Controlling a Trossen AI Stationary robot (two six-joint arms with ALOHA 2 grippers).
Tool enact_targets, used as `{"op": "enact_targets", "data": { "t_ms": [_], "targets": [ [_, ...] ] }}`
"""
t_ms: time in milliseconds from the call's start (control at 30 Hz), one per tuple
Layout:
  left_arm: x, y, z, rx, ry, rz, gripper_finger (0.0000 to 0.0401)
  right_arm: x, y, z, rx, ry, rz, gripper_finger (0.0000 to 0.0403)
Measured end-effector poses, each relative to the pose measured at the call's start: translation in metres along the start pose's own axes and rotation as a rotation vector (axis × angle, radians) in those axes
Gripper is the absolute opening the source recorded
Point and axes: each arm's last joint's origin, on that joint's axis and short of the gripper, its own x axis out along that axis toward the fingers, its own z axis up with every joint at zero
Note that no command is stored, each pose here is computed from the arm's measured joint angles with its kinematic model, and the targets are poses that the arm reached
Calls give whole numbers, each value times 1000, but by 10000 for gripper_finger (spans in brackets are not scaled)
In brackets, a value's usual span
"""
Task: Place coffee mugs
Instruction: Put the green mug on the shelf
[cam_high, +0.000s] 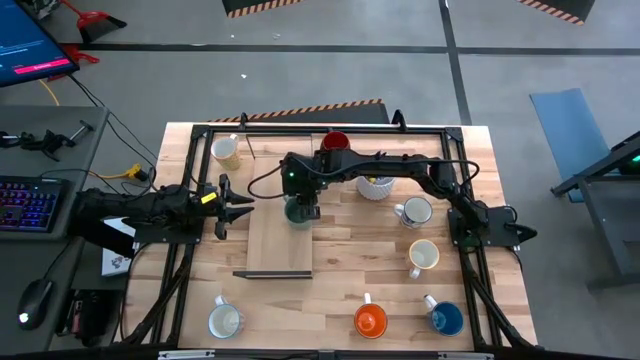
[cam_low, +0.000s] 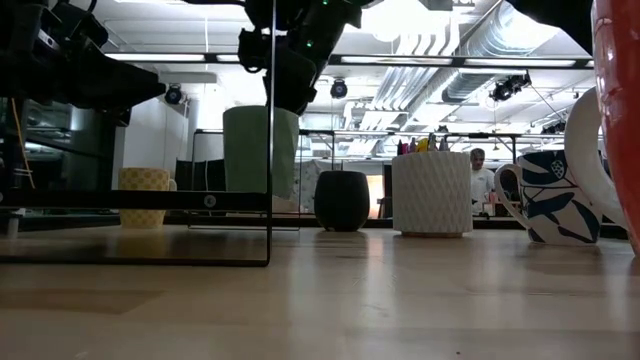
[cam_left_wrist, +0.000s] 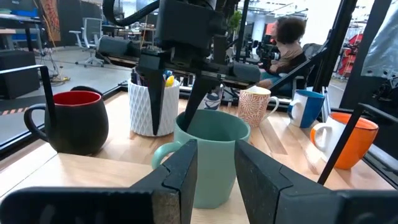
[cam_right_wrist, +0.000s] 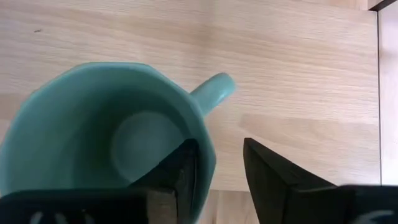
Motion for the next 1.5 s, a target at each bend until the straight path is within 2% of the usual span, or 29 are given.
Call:
{"op": "enact_targets", "data": {
  "t_ms": [133,367,467,600,867,1033,1367,1500],
  "targets": [
    [0,0,0,0,0,0,97,-7,0,4,-1,-16,-2,113],
    [0,0,0,0,0,0,97,-41,-2,21,-6,-93,-2,113],
    [0,0,0,0,0,0,97,-60,-1,26,4,-109,43,113],
    [0,0,0,1,3,0,97,-70,8,23,6,-122,150,113],
    [3,0,-3,5,37,4,97,-57,43,19,-40,-13,244,113],
    [4,0,-5,4,63,7,97,-48,64,21,-67,-17,265,112],
    [4,0,-5,2,64,7,97,-22,86,12,-13,42,254,112],
    [4,0,-5,2,64,7,97,-16,88,8,18,69,223,100]
  ]
}}
